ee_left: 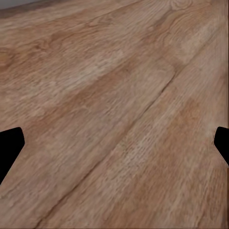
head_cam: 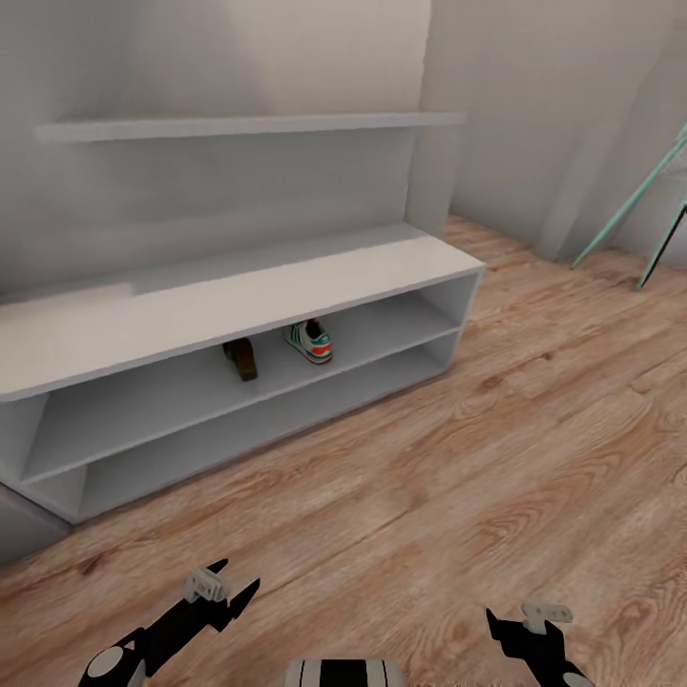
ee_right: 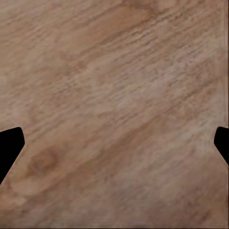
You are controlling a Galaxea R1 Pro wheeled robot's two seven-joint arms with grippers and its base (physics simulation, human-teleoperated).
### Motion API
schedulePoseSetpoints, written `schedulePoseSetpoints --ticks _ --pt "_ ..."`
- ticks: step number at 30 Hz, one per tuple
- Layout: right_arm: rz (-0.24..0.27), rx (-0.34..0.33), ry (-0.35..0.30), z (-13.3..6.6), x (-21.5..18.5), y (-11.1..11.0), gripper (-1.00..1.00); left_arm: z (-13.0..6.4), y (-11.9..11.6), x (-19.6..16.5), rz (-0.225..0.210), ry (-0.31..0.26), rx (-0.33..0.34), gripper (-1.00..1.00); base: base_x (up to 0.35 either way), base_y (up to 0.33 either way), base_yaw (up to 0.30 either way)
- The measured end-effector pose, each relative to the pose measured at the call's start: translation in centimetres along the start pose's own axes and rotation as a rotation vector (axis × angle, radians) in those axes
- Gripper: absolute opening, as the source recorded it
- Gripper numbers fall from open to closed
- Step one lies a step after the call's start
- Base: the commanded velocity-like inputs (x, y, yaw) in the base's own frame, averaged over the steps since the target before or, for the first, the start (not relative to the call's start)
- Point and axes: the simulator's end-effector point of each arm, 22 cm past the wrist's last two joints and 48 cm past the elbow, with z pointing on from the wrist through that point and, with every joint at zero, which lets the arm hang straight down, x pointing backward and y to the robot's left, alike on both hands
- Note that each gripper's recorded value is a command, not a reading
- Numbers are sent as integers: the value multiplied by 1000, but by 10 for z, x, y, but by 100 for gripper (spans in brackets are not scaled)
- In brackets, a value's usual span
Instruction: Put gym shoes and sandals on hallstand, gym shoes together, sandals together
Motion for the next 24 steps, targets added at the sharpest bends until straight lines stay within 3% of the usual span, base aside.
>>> schedulePoseSetpoints --ticks 24 --pt "0 0 0 0 0 0 100 0 0 0 -1 -1 -1 100 0 0 -299"
